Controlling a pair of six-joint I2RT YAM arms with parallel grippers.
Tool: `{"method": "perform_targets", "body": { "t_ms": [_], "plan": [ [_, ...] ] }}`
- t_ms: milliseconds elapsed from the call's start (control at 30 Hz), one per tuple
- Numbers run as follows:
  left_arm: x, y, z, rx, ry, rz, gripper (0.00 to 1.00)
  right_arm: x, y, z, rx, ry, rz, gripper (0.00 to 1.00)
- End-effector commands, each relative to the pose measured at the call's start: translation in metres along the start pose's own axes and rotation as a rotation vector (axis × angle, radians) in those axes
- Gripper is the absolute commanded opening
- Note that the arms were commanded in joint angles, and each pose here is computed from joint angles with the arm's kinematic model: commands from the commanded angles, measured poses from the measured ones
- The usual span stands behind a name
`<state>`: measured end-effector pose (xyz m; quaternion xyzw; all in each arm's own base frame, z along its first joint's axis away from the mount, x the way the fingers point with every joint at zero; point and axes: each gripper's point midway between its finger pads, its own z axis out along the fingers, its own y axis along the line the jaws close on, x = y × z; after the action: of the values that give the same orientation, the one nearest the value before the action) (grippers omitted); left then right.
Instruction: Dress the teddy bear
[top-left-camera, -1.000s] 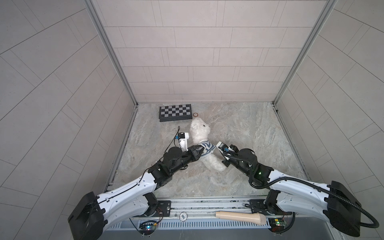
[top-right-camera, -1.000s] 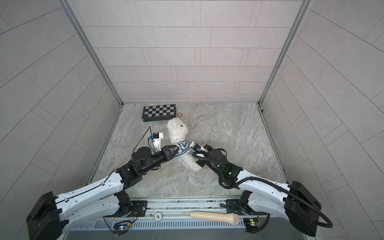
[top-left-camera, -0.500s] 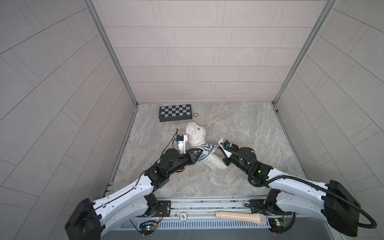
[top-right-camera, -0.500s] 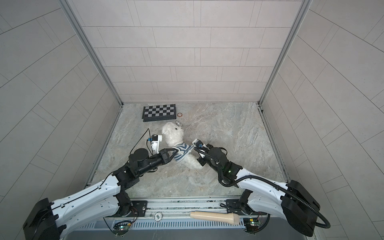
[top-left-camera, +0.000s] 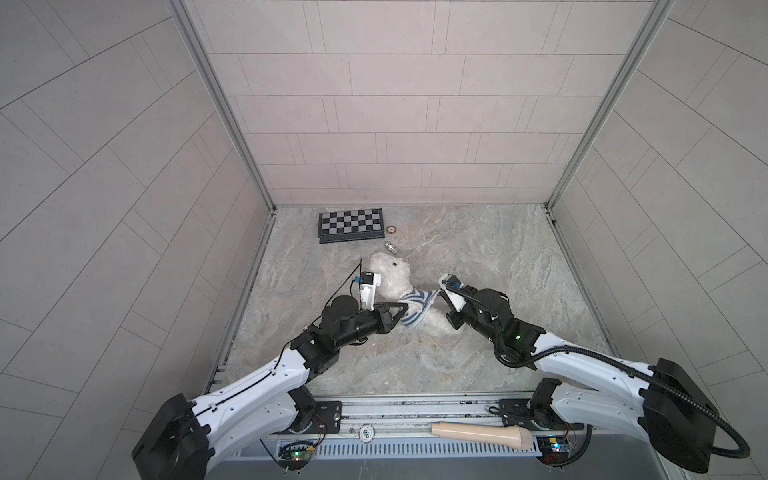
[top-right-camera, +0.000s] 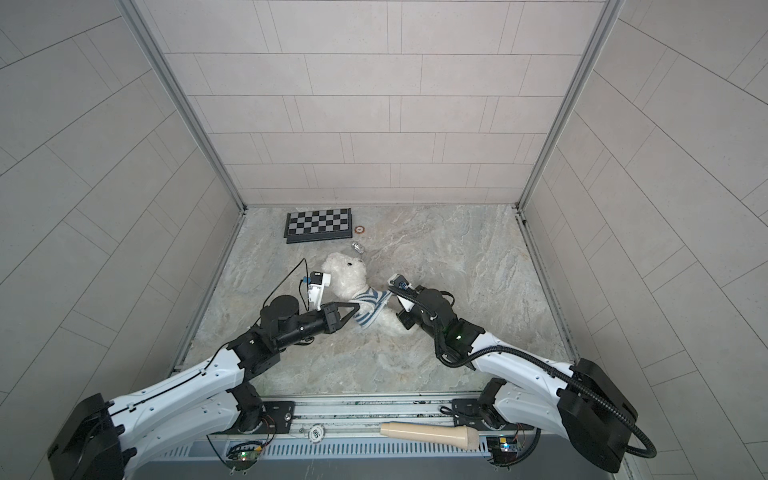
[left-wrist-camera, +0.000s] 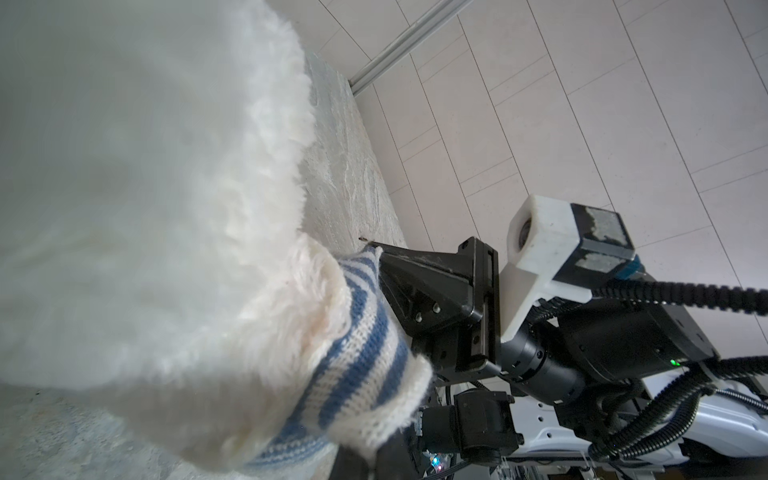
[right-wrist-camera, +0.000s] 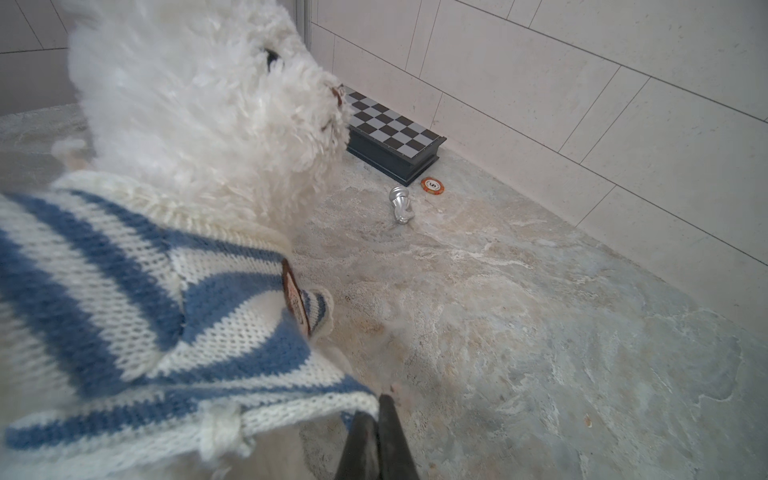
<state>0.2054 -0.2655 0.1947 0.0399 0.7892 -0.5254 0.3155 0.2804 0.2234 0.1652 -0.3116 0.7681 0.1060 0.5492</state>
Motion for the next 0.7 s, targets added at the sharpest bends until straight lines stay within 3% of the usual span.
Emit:
{"method": "perform_targets", "body": {
  "t_ms": [0,300,667],
  "plan": [
    [0.014,-0.028,-0.002,0.140,0.106,0.100,0.00,0.028,-0.048,-0.004,0.225,0.117,0.022,0.00],
    [0.032,-0.041,-0.003,0.218,0.219,0.180,0.00,0.030,-0.055,-0.010,0.248,0.124,0.027,0.00],
    [0.037,-0.005,0.014,0.060,0.267,0.227,0.00,0.033,-0.023,-0.015,0.074,0.088,-0.016,0.02]
  ]
}}
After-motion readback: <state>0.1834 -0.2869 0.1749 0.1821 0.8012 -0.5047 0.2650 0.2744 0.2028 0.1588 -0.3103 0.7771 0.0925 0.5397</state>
